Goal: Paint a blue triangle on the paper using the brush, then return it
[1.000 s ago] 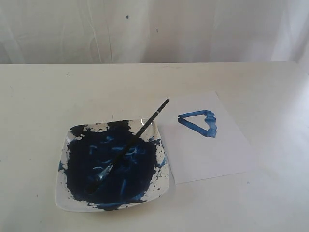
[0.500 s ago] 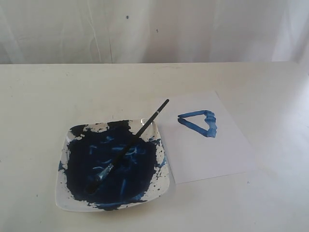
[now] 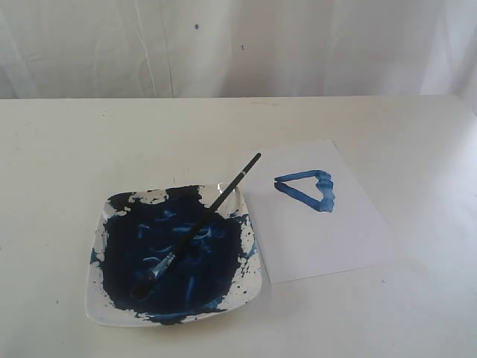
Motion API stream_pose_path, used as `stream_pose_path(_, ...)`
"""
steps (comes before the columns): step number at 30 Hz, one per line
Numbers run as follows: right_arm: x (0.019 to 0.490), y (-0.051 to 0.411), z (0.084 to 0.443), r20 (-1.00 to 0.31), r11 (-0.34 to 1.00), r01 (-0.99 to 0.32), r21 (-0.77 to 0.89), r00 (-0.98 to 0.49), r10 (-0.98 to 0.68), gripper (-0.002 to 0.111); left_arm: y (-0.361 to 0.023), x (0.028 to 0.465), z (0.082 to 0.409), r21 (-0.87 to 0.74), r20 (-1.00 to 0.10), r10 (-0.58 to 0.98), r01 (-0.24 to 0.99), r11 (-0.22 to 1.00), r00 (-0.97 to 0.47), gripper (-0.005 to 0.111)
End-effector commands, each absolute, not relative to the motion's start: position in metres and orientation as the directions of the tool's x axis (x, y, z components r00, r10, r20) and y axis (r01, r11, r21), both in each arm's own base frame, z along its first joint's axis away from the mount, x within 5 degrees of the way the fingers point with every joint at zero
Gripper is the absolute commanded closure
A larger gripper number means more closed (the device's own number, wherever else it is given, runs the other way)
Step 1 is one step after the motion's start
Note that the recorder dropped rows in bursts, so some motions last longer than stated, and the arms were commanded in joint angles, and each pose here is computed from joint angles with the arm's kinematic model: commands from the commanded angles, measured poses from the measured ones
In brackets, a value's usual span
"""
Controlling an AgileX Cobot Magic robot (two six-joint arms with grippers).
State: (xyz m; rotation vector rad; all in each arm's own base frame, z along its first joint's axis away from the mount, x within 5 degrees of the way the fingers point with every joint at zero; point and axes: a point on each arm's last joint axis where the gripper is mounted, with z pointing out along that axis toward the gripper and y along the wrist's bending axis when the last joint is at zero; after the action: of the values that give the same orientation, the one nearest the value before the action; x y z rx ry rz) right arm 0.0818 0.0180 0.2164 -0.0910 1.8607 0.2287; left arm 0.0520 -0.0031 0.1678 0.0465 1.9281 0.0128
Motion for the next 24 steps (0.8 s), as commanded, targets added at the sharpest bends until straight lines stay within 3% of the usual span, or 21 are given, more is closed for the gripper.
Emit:
stream_pose_path(1,0.081,0.017,0.21,-0.95,0.98,-0.179,0.088,-0.311,0.028,0.108,-0.003,0.052,0.167,0.022,-0.936,0.029,0.024,0.999,-0.35,0.107)
stream_pose_path(9,0.068,0.011,0.187,-0.965,0.988,-0.151,0.038,-0.262,-0.003,0.108,-0.003,0.052,0.167,0.022,-0.936,0.029,0.024,0.999,-0.35,0.107)
stream_pose_path(13,0.062,0.007,0.188,-0.969,0.989,-0.097,0.108,-0.232,0.083,0.108,-0.003,0.052,0.167,0.022,-0.936,0.029,0.024,0.999,-0.35,0.107)
stream_pose_path(19,0.055,0.005,0.191,-0.986,0.992,-0.106,0.067,-0.159,0.05,0.108,-0.003,0.052,0.167,0.022,-0.936,0.029,0.024,0.999,-0.35,0.107)
stream_pose_path(24,0.054,0.004,0.184,-0.972,0.994,-0.093,0.054,-0.235,0.031,0.108,-0.003,0.052,0.167,0.022,-0.936,0.029,0.024,0.999,-0.35,0.107)
